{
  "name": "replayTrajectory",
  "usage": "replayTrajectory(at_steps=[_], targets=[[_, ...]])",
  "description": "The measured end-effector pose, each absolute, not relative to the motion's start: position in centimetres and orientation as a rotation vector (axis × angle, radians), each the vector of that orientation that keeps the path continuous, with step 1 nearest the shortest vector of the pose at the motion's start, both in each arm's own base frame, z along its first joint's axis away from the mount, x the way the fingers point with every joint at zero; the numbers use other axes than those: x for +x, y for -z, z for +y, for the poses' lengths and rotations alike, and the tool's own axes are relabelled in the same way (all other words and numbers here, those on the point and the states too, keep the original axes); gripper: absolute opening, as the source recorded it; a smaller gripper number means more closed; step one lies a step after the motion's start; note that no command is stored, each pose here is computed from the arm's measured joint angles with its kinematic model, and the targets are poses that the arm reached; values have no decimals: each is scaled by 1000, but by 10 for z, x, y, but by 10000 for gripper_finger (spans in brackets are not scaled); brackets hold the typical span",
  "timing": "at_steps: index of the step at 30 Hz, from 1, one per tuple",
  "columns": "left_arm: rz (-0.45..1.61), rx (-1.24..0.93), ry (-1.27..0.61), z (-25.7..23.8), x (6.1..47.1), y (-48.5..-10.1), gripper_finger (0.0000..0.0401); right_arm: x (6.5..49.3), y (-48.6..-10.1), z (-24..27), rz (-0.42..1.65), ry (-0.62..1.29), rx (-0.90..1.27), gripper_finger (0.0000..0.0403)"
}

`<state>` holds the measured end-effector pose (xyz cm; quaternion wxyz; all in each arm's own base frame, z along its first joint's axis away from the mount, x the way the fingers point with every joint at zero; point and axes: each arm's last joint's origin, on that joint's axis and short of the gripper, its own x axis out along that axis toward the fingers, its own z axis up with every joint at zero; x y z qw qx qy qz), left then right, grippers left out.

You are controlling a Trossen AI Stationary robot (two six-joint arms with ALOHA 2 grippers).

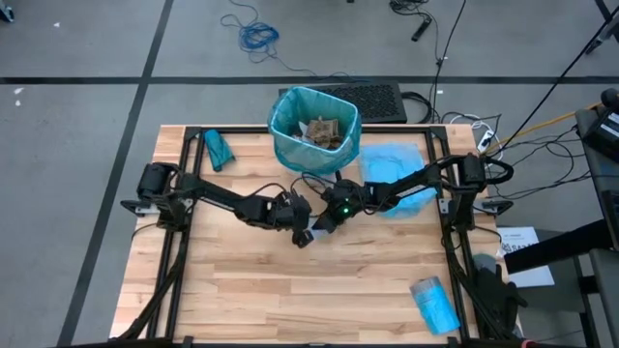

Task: Place trash/remove bag and relplace
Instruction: Put the white paper into the blue trash bag inside the white trash bin

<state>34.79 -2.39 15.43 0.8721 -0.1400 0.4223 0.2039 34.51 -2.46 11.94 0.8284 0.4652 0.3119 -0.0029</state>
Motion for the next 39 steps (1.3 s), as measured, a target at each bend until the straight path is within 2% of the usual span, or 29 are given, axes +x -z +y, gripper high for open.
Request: replayTrajectory(at_steps=[9,17,24,34,39], targets=[[951,-269,-488,-3,349,-137,0,345,-118,9,737,-69,1007,130],[969,-413,-396,-10,357,-121,0,339,-112,32,818,-8,1009,130],[896,-527,-302,-24,365,-124,0,336,-109,34,879,32,1006,130],[906,-527,-292,-29,364,-124,0,327,-117,36,932,59,1012,130],[906,-527,-292,-28,364,-124,0,315,-120,39,1032,95,991,130]])
